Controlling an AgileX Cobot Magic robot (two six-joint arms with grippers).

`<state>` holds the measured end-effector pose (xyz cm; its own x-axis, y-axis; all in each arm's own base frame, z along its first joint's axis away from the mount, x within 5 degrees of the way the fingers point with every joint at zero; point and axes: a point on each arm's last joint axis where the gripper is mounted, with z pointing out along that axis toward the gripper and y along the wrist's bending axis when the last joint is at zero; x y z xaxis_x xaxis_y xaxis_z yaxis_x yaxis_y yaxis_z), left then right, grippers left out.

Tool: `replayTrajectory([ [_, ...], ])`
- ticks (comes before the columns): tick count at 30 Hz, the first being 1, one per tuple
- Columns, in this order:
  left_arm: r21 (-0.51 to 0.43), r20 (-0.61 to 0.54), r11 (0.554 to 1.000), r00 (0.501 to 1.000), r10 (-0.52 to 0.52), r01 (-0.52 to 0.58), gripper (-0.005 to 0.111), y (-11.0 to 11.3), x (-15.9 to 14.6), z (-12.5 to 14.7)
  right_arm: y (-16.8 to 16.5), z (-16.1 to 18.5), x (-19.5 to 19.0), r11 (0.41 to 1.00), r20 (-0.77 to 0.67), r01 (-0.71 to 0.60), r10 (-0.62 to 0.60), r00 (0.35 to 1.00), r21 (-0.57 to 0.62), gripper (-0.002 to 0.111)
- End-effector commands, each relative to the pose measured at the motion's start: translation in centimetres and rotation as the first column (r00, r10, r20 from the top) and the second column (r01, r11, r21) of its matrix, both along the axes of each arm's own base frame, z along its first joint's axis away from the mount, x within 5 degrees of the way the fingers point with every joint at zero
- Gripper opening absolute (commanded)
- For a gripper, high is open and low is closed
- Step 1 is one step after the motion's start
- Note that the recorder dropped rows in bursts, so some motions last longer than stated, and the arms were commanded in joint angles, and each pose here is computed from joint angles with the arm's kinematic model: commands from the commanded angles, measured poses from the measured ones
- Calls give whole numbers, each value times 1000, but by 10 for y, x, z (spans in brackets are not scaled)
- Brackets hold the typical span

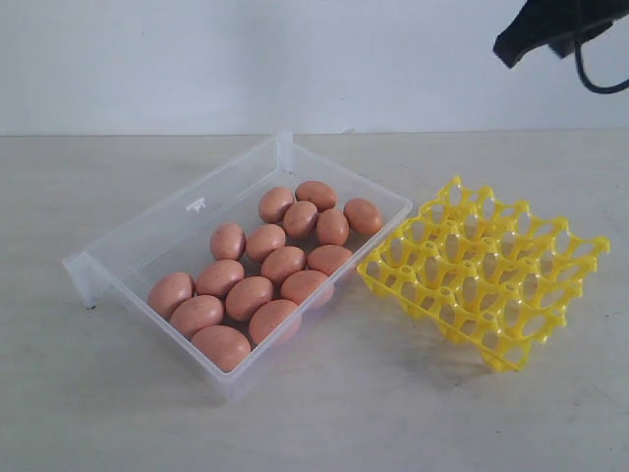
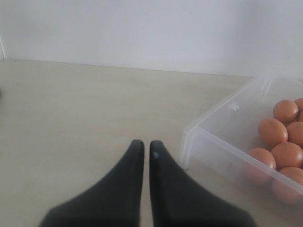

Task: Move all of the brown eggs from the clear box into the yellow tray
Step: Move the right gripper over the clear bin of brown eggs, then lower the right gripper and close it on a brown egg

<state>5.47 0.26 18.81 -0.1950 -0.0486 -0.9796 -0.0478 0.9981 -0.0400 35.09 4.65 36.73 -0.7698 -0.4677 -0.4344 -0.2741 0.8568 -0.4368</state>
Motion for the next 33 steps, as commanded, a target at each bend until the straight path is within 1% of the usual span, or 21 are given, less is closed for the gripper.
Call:
replayTrajectory([
  [1, 0, 5, 1000, 1000, -3, 3, 4, 0, 0, 0, 34, -10, 14, 953, -172, -195, 238, 956, 233, 0],
  [2, 0, 5, 1000, 1000, -3, 3, 4, 0, 0, 0, 48, -13, 16, 899, -164, -278, 347, 924, 338, 0],
  [3, 0, 5, 1000, 1000, -3, 3, 4, 0, 0, 0, 60, -16, 17, 842, -147, -337, 430, 891, 421, 0],
  [4, 0, 5, 1000, 1000, -3, 3, 4, 0, 0, 0, 73, -20, 18, 770, -117, -409, 523, 844, 490, 0],
  [5, 0, 5, 1000, 1000, -3, 3, 4, 0, 0, 0, 85, -25, 19, 710, -92, -465, 593, 800, 529, 0],
  [6, 0, 5, 1000, 1000, -3, 3, 4, 0, 0, 0, 94, -30, 20, 668, -79, -508, 644, 761, 543, 0],
  [7, 0, 5, 1000, 1000, -3, 3, 4, 0, 0, 0, 103, -38, 21, 640, -82, -561, 694, 715, 525, 0],
  [9, 0, 5, 1000, 1000, -3, 3, 4, 0, 0, 0, 120, -53, 21, 607, -116, -634, 760, 640, 479, 0],
  [15, 0, 5, 1000, 1000, -3, 3, 4, 0, 0, 0, 157, -118, 28, 602, -296, -670, 798, 525, 434, 0],
  [16, 0, 5, 1000, 1000, -3, 3, 4, 0, 0, 0, 159, -126, 29, 607, -319, -679, 795, 516, 413, 0],
  [18, 0, 5, 1000, 1000, -3, 3, 4, 0, 0, 0, 165, -139, 35, 612, -322, -702, 790, 522, 364, 0],
  [20, 0, 5, 1000, 1000, -3, 3, 4, 0, 0, 0, 168, -148, 37, 612, -335, -706, 789, 516, 356, 2],
  [22, 0, 5, 1000, 1000, -3, 3, 4, 0, 0, 0, 168, -153, 37, 602, -347, -714, 795, 497, 358, 9],
  [25, 0, 5, 1000, 1000, -3, 3, 4, 0, 0, 0, 169, -161, 39, 563, -350, -747, 820, 452, 353, 25],
  [26, 0, 5, 1000, 1000, -3, 3, 4, 0, 0, 0, 170, -162, 40, 551, -338, -758, 828, 447, 348, 31],
  [28, 0, 5, 1000, 1000, -3, 3, 4, 0, 0, 0, 173, -164, 45, 554, -301, -764, 830, 471, 331, 40],
  [30, 0, 5, 1000, 1000, -3, 3, 4, 0, 0, 0, 175, -166, 49, 553, -268, -774, 831, 487, 309, 42],
  [33, 0, 5, 1000, 1000, -3, 3, 4, 0, 0, 0, 176, -167, 51, 532, -249, -791, 845, 473, 304, 42],
])
